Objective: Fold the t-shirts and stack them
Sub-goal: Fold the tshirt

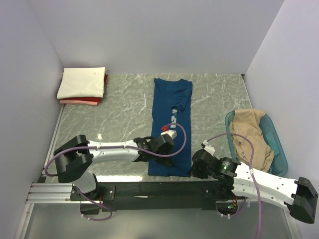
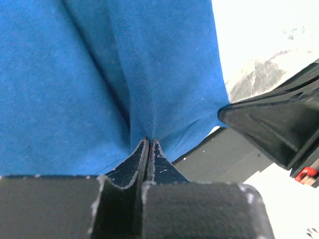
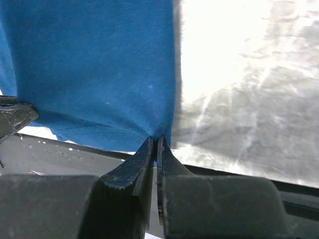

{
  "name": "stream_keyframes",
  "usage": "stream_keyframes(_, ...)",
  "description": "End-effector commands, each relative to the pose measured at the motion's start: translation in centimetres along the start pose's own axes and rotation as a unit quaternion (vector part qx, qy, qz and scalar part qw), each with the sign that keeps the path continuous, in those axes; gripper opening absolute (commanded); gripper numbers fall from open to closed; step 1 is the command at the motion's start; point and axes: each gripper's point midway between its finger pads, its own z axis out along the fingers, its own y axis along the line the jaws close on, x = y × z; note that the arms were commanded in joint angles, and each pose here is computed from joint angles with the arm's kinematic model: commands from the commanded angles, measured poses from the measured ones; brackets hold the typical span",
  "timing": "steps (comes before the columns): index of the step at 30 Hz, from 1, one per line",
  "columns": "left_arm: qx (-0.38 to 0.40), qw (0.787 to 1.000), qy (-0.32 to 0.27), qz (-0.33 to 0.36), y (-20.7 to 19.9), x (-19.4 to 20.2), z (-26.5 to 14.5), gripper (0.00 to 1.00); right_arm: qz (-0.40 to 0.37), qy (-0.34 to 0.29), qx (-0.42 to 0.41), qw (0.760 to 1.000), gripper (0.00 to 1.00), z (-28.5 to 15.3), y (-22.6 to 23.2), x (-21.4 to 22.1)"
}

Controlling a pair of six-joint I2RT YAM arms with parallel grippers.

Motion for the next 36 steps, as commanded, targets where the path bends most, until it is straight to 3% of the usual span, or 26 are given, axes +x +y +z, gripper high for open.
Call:
stream_keyframes(1,0.058,0.998,-0.003,-0.026,-1.9,-0.4,-1.3,0.01,0.012,-0.021,0.024,0.999,0.08,-0.9,-1.0,-0.9)
stream_keyframes(9,0.085,0.995,0.023,-0.053,-1.3,1.3,-0.4,0.01,0.016,-0.018,0.019,1.0,0.1,-1.0,-1.2,-0.7)
stream_keyframes(18,0.118,0.991,0.041,-0.05,-2.2,2.1,0.2,0.01,0.005,-0.03,0.01,0.999,0.37,-2.3,-0.2,-1.6)
stream_keyframes(36,0.248,0.966,0.034,-0.058,-7.2,-1.8,-3.0,0.03,-0.006,-0.087,0.009,0.996,0.39,-5.4,1.0,-4.7)
